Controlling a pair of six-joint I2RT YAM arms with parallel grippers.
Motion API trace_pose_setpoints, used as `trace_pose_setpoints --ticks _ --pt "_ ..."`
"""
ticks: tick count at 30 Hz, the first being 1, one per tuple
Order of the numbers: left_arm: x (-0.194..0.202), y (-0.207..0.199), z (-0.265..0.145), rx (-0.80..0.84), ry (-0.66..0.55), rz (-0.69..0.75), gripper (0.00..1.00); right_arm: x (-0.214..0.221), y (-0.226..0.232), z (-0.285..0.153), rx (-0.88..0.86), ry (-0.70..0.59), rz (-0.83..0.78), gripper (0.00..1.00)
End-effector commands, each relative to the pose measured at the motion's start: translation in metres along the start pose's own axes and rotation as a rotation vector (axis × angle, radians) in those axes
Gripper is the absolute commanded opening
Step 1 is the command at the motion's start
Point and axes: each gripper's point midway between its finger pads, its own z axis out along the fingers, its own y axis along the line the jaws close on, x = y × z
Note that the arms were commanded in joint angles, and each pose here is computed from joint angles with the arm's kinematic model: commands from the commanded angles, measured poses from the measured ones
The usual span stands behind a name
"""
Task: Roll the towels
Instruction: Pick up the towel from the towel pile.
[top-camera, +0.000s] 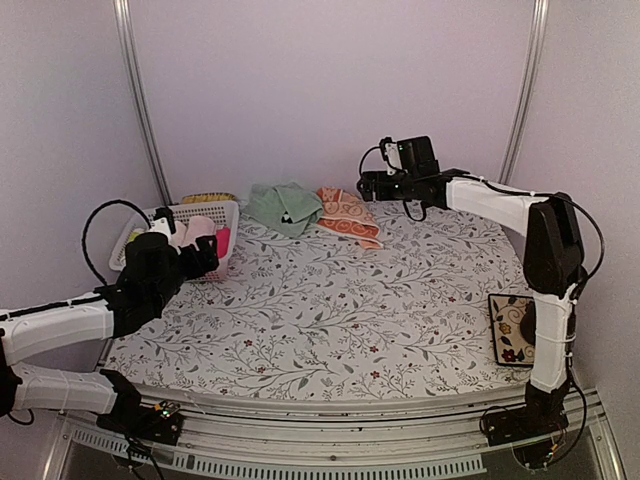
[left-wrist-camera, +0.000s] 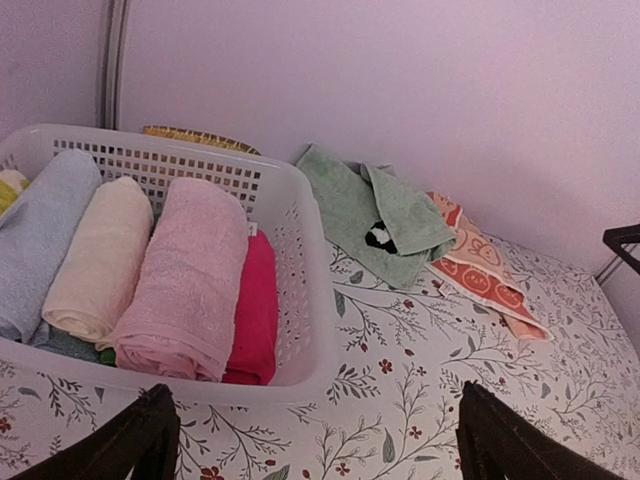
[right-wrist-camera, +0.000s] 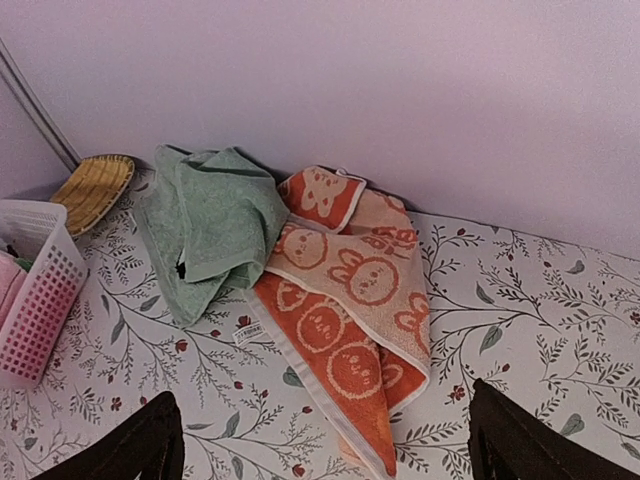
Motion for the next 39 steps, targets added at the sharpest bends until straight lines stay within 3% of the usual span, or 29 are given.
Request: trace_pose_setpoints --ticks 1,9,24,31,35,39 --pt "-0.006 -0.011 -0.002 0.048 -0.01 -0.022 0.97 0.024 -0.008 0.04 0.089 0.046 -0.091 0.99" --pt "-0.005 -0.018 -0.003 0.087 -0.004 -0.027 0.96 0.078 -0.019 0.094 0.147 0.153 -0.098 0.99" --pt "-0.002 -0.027 -0.005 0.13 0.01 -0.04 0.97 0.152 -0.02 0.091 0.1 0.339 -0.049 0.9" --pt "-0.001 -0.03 -0.005 0.141 0.012 -0.043 0.97 0.161 -0.025 0.085 0.121 0.341 -0.061 0.83" --pt "-0.001 -0.03 -0.005 0.142 0.012 -0.045 0.97 0.158 -0.028 0.085 0.136 0.332 -0.072 0.68" --pt "-0.001 -0.031 -0.005 0.145 0.011 -0.045 0.97 0.149 -0.029 0.082 0.158 0.308 -0.092 0.37"
